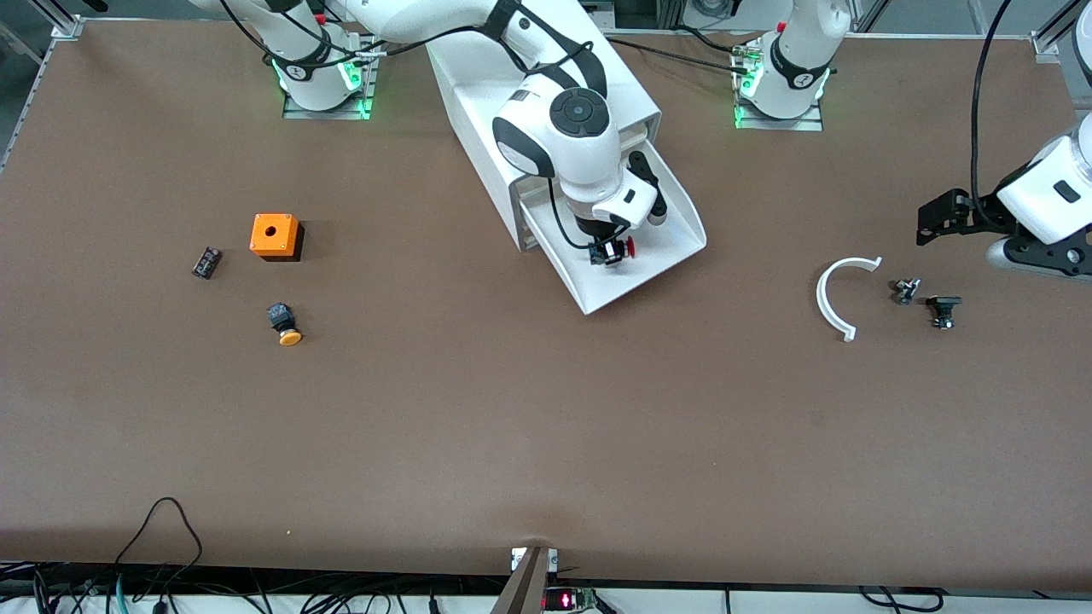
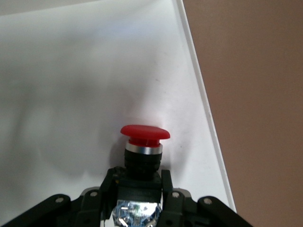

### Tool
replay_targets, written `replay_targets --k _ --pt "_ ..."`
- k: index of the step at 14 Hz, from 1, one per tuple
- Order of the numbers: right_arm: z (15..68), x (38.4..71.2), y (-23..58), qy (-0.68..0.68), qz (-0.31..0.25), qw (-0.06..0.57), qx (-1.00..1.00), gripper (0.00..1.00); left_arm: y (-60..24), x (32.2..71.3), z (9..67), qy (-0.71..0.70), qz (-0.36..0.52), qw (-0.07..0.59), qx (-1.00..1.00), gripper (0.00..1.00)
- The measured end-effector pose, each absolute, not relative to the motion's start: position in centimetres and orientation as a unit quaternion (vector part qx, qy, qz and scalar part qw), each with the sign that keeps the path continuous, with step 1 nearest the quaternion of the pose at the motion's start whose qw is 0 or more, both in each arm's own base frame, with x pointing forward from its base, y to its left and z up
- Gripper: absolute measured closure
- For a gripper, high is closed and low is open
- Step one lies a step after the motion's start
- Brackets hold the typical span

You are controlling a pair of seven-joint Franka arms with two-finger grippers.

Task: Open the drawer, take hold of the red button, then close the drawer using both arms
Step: 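Lift the red button out while the left gripper reaches the drawer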

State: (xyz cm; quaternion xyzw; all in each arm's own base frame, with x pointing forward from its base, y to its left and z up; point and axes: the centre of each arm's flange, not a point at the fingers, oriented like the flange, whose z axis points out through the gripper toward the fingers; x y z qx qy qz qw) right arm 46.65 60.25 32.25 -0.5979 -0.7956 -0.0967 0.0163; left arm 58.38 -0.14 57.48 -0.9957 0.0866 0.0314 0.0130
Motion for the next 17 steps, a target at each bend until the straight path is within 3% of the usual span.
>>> replay_targets --k 4,8,13,17 --pt "34.4 47.0 60.9 -0.776 -0.118 0.019 -0.619 0.59 -1.1 58.9 56.3 0.096 0.042 0.018 -0.994 0.0" --pt "39.8 48.0 60.1 -0.719 -0.155 0.021 -0.677 0.59 -1.8 59.9 56.7 0.101 0.033 0.02 -0.994 0.0" --pt "45.3 56.3 50.5 -0.615 -0.185 -0.003 -0.766 0.59 -5.8 60.0 55.8 0.148 0.045 0.018 -0.988 0.0" --pt "46.2 60.7 41.4 -0.511 -0.174 -0.008 -0.842 0.59 -10.2 61.4 48.0 0.101 0.092 -0.02 -0.99 0.0"
